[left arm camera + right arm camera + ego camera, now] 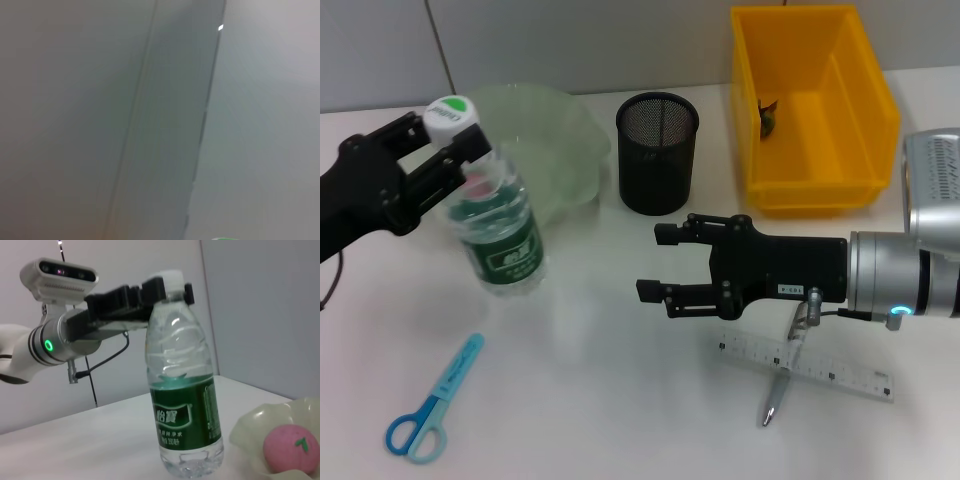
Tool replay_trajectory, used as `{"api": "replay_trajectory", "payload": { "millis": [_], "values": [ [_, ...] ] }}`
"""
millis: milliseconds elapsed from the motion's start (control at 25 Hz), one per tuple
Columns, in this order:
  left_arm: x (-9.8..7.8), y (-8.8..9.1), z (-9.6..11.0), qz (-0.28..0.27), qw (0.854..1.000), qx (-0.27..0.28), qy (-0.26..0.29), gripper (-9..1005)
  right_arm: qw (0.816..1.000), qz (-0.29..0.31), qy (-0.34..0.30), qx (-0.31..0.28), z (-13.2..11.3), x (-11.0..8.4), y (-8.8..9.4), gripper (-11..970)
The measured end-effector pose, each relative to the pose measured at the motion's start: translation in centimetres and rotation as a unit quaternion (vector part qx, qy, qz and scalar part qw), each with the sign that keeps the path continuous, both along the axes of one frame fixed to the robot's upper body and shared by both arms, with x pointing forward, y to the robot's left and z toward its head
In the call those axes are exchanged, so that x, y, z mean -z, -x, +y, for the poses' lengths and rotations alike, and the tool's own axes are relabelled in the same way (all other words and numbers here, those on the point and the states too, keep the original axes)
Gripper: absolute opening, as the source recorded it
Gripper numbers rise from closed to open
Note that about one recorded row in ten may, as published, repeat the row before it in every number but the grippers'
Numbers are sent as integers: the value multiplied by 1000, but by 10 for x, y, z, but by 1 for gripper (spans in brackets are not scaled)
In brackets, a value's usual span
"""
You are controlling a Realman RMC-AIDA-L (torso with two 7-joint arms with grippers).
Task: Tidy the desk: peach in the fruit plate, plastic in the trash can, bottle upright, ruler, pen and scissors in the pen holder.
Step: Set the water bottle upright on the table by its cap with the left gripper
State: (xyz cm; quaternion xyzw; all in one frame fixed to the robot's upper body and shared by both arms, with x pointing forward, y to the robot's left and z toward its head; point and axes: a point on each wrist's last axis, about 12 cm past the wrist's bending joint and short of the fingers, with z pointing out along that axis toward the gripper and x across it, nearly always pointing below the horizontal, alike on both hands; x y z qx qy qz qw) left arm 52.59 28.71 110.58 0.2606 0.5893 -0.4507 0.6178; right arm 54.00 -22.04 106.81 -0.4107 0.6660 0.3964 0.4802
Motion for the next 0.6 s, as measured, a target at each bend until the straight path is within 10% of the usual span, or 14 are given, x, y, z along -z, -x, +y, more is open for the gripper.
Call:
{"api": "replay_trajectory", "payload": {
  "millis": [600],
  "values": [
    [17,9,24,1,996,-82,-41,473,1000,19,-5,3,-2,8,8,766]
  ]
}}
